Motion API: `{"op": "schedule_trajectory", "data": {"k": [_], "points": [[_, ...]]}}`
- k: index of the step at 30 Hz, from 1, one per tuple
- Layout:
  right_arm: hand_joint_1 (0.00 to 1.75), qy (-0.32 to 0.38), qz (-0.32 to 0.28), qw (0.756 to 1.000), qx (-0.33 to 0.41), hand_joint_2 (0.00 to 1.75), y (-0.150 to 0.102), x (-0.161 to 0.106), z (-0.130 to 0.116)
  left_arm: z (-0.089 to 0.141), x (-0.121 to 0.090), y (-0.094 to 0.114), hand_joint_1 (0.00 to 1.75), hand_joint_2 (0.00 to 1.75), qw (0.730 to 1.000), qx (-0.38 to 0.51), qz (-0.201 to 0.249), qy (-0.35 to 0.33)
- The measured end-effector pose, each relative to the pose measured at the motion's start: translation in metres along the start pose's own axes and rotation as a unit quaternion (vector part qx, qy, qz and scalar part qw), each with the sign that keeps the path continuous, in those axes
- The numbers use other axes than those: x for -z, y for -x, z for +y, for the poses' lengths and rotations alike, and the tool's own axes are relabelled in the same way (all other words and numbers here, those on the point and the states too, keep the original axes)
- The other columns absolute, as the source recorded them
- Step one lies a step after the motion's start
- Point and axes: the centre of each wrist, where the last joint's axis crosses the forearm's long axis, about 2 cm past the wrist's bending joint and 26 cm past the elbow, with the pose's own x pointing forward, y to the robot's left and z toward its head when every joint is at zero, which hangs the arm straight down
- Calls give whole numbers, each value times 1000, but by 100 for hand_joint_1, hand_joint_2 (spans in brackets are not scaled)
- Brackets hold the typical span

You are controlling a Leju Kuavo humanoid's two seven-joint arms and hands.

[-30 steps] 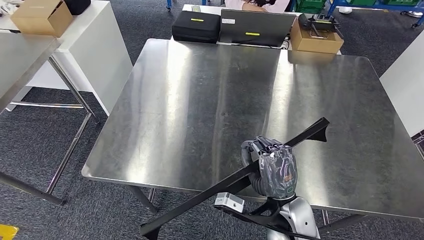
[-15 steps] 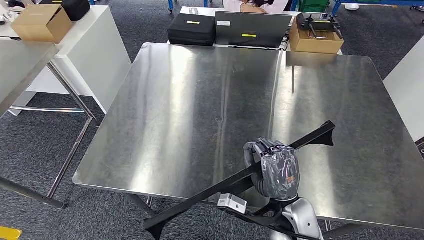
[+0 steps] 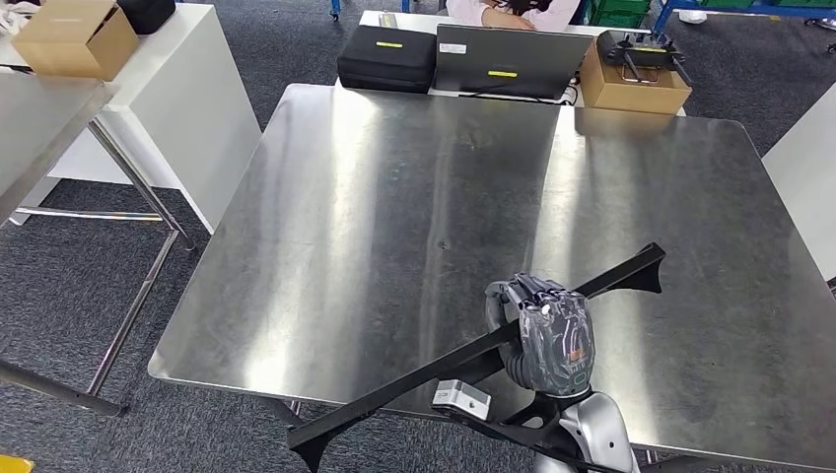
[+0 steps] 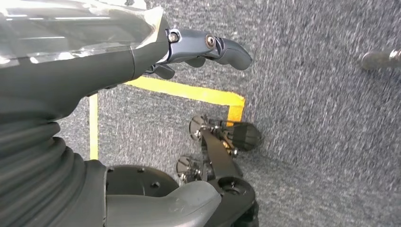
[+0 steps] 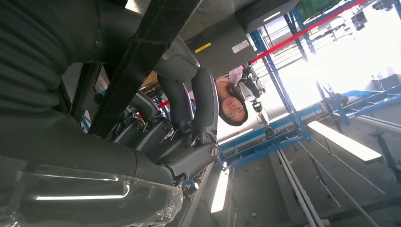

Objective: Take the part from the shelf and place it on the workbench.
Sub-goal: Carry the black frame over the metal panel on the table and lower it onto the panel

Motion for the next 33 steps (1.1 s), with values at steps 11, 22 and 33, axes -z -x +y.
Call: {"op": "schedule_trajectory", "data": {"k": [11, 22, 33], "points": [[175, -18, 52, 997, -47, 175, 48, 30, 9, 0, 0, 0, 0, 175, 1000, 8, 4, 4], [175, -48, 152, 979, -125, 175, 139, 99, 12, 2, 1, -2, 0, 175, 1000, 16, 4, 14], [175, -116, 216, 961, -130, 175, 174, 132, 20, 5, 2, -5, 0, 175, 1000, 11, 6, 10]]}}
